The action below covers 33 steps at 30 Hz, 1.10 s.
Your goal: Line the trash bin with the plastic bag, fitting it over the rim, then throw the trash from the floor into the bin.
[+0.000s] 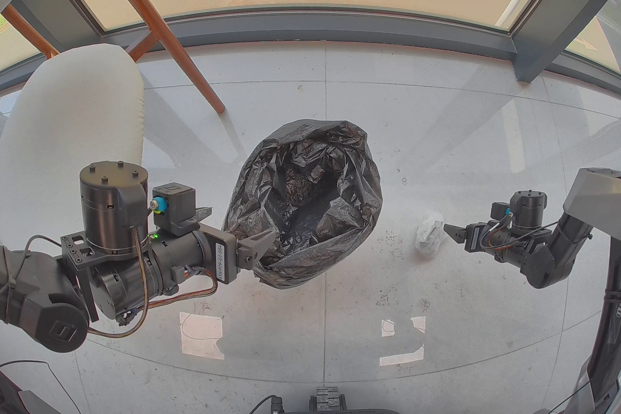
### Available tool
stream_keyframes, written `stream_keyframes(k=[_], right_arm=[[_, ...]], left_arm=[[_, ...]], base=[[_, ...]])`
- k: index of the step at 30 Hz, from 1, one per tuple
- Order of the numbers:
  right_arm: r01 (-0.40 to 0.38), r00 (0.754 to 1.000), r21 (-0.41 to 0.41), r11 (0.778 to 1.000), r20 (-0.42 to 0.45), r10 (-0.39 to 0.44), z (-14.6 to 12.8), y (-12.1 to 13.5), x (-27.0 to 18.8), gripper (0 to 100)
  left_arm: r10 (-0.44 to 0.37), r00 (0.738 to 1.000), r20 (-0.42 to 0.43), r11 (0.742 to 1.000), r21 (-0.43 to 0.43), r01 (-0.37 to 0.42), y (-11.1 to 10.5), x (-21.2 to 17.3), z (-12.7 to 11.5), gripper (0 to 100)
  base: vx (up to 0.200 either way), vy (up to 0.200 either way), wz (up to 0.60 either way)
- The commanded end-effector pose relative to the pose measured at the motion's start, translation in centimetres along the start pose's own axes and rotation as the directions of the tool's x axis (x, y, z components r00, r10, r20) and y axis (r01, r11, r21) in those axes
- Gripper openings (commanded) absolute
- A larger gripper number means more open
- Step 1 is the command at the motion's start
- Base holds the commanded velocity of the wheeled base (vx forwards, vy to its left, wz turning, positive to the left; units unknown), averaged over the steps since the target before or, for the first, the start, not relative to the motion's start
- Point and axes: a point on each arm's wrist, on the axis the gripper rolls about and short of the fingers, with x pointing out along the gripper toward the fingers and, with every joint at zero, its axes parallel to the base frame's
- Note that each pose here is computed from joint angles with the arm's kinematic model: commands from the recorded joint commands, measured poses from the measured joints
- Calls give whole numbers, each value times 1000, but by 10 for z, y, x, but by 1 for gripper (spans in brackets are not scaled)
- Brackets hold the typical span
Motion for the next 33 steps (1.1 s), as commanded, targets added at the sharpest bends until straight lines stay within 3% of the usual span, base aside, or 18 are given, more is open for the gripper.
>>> stream_keyframes(k=[1, 8, 18, 30, 31, 33], right_arm=[[-5, 999, -4, 1000, -55, 4, -27, -1, 25, 100], [1, 1000, 2, 1000, -25, -1, -30, -2, 56, 100], [24, 998, 58, 998, -55, -20, -17, 10, 102, 100], [70, 995, 58, 996, -69, -66, -9, 13, 142, 100], [72, 995, 58, 996, -70, -68, -10, 13, 143, 0], [75, 995, 56, 996, -74, -70, -12, 12, 144, 0]], left_arm=[[1, 1000, 3, 1000, 5, -1, 0, -1, 0, 100], [6, 1000, 0, 1000, 5, -6, 1, -1, -1, 100], [8, 1000, -6, 1000, 5, -8, 1, 0, -2, 100], [23, 1000, -13, 1000, 4, -23, 6, 0, -4, 100], [23, 1000, -11, 1000, 4, -23, 6, 0, -4, 100], [25, 1000, -16, 1000, 4, -25, 6, 0, -5, 100]], base=[[0, 0, 0], [0, 0, 0], [0, 0, 0], [0, 0, 0], [0, 0, 0], [0, 0, 0]])
